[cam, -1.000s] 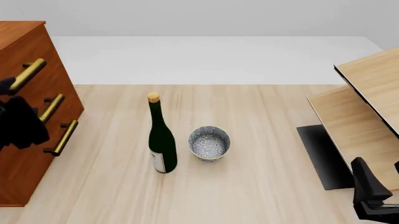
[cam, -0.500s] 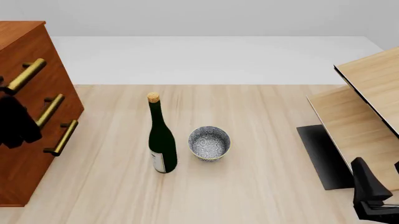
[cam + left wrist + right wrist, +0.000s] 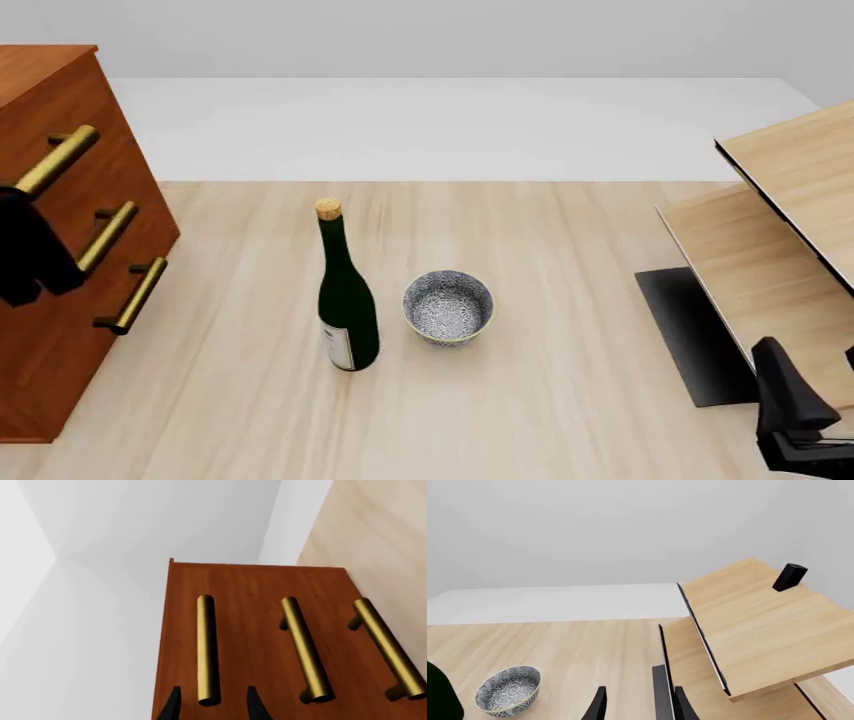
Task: Close the bottom drawer of the cabinet and open the top drawer.
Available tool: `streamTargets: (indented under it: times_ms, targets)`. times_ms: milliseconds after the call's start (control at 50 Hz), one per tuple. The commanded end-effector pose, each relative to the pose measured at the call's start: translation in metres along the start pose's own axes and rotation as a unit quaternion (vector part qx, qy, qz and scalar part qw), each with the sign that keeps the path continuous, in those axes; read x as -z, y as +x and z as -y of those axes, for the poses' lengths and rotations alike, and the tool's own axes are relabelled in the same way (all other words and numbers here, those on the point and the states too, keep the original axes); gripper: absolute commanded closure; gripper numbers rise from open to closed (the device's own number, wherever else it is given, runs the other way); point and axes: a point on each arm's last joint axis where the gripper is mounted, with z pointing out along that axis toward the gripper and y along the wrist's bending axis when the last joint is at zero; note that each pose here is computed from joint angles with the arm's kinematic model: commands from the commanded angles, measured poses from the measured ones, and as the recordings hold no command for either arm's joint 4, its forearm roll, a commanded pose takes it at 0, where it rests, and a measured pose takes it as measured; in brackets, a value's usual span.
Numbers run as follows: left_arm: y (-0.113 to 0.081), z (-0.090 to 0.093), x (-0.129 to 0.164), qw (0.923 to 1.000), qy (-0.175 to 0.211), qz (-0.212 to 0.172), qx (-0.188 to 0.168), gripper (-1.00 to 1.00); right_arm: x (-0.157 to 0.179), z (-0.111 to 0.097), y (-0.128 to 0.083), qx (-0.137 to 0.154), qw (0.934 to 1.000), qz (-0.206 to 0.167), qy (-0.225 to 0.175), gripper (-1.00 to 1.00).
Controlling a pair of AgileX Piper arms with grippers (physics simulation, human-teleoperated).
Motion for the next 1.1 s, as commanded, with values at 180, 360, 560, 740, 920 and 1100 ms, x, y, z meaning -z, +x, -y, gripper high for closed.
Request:
streamTargets:
  times_ms: [180, 360, 560, 740, 920, 1100]
  targets:
    - [0.006, -0.005, -0.007, 0.9997, -0.018, -0.015, 0.002, 1.00, 0.000, 0.000, 0.000, 0.000, 1.0000, 0.000, 0.001, -1.00]
    - [0.005, -0.002, -0.007, 0.9998, -0.014, -0.013, 0.003, 1.00, 0.000, 0.000, 0.000, 0.000, 1.0000, 0.000, 0.002, -1.00]
    - [0.003, 0.000, -0.005, 0.9999, -0.013, -0.007, -0.001, 1.00, -0.001, 0.000, 0.000, -0.001, 1.0000, 0.000, 0.003, -1.00]
    - [-0.001, 0.001, 0.002, 0.9999, -0.012, 0.001, -0.007, 1.00, -0.001, 0.000, 0.000, -0.002, 1.0000, 0.000, 0.002, -1.00]
    - [-0.006, 0.004, 0.001, 0.9998, -0.011, 0.012, -0.014, 1.00, -0.002, 0.001, 0.000, -0.004, 1.0000, -0.001, 0.005, -1.00]
    - [-0.010, 0.006, 0.000, 0.9995, -0.011, 0.021, -0.022, 1.00, -0.004, 0.001, -0.001, -0.006, 1.0000, -0.002, 0.007, -1.00]
